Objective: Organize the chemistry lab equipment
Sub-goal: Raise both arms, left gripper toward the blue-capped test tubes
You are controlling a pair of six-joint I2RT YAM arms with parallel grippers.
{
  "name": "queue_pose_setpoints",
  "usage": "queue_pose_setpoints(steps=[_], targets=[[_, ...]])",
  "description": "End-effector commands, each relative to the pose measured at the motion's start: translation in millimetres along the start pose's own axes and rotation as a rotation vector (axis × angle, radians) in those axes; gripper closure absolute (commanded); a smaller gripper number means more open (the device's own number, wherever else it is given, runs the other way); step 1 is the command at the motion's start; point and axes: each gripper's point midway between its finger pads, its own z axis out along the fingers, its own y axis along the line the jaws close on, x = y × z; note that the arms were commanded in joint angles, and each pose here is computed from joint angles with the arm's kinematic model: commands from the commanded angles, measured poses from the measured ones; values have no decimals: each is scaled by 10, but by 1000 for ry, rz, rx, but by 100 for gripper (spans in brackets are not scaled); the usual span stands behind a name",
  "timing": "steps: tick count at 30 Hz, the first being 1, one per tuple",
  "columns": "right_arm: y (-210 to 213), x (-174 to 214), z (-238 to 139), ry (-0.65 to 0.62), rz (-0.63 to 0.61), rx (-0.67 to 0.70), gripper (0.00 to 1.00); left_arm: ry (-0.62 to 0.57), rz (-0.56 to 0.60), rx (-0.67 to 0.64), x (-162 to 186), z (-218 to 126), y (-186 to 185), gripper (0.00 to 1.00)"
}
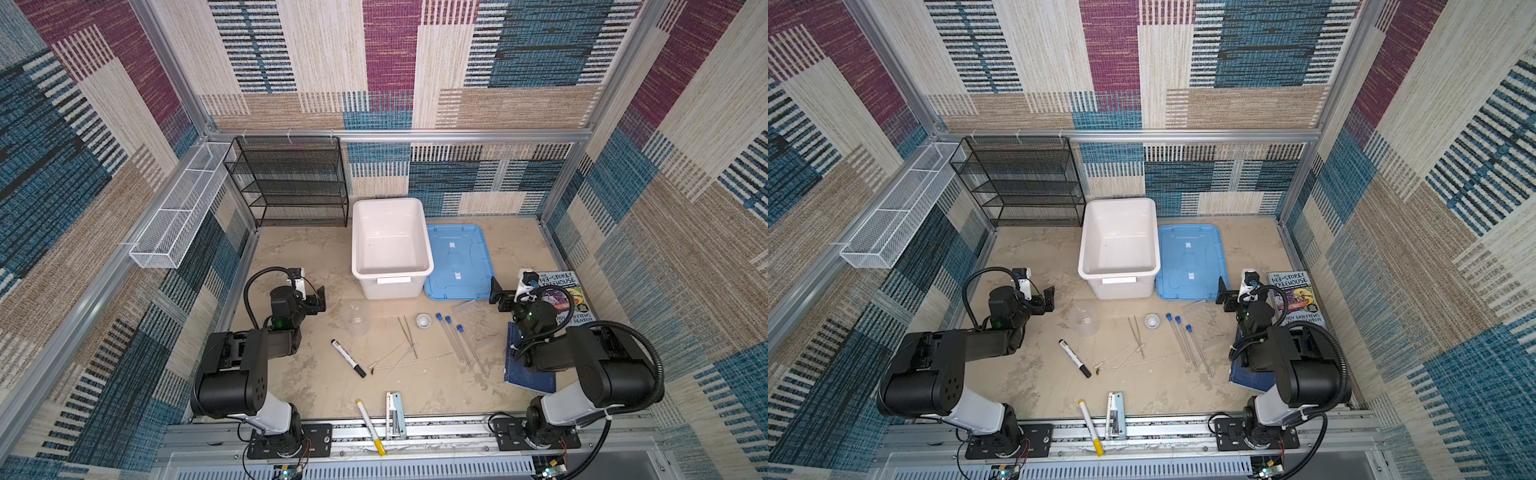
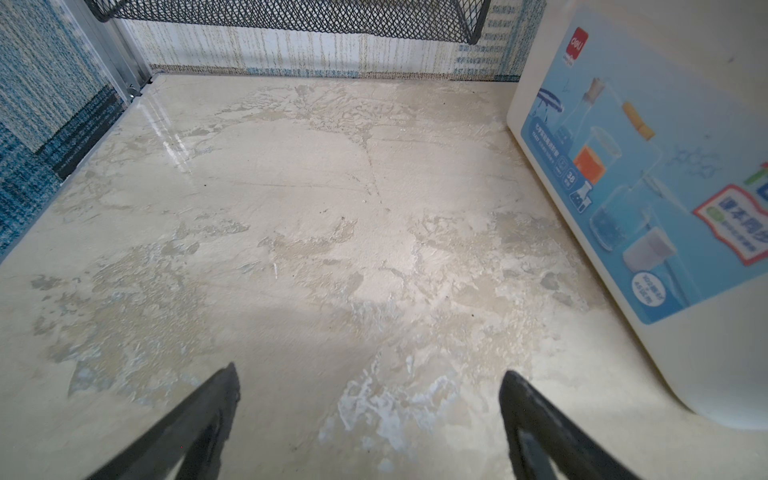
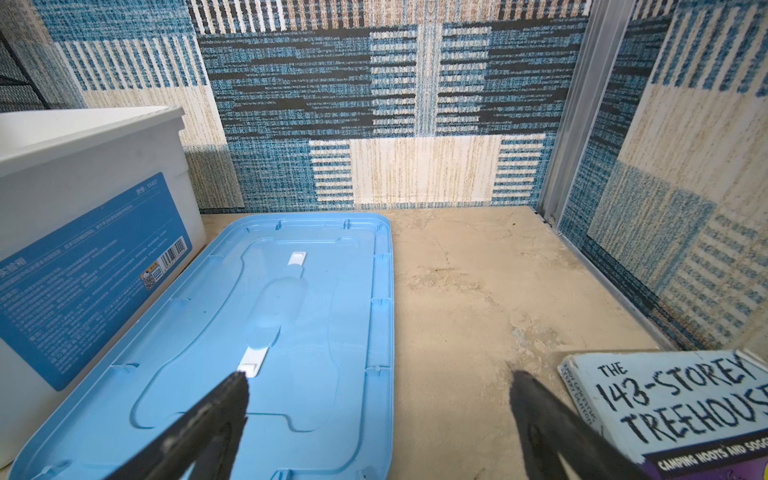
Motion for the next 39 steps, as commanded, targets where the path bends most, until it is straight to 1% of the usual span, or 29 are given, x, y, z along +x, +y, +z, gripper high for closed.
queue_pose_setpoints(steps=[1, 5, 8, 10, 13, 15, 17, 18, 20, 22, 24, 27, 30, 33, 36, 39], targets=[[9, -63, 13, -21, -10, -6, 1, -37, 21, 1, -100, -5, -3, 1], [7, -60, 7, -21, -10, -5, 1, -47, 23, 0, -107, -24, -6, 1], [5, -79, -2, -27, -11, -2, 1, -61, -6, -70, -157, -72, 111, 1], [-2, -126, 11, -25, -6, 2, 1, -92, -15, -115, -247, -187, 171, 1], [39, -223, 32, -18, -17, -19, 1, -148, -51, -211, -447, -461, 307, 1], [47, -296, 23, -19, -20, -21, 1, -197, -140, -288, -596, -662, 434, 1], [18, -393, 15, -13, 2, -4, 1, -186, -259, -320, -632, -816, 485, 1], [1, -481, 7, -15, 35, 6, 1, -200, -315, -301, -722, -890, 456, 1], [46, -639, -10, -4, 100, -14, 1, -236, -387, -235, -885, -1014, 352, 1], [81, -775, -23, 28, 198, -29, 1, -255, -451, -129, -1048, -1117, 179, 1], [197, -882, -31, 58, 235, -93, 1, -225, -503, -32, -1147, -1170, -7, 1], [404, -984, -79, 121, 264, -203, 1, -123, -574, 68, -1161, -1214, -297, 1], [588, -1017, -164, 180, 293, -303, 1, -37, -583, 116, -1105, -1266, -615, 2], [745, -973, -217, 268, 310, -380, 1, 20, -562, 206, -1085, -1335, -1014, 3], [839, -911, -248, 350, 300, -394, 1, 95, -528, 288, -1021, -1403, -1428, 5], [964, -884, -315, 400, 288, -421, 3, 157, -474, 351, -935, -1456, -1857, 8]])
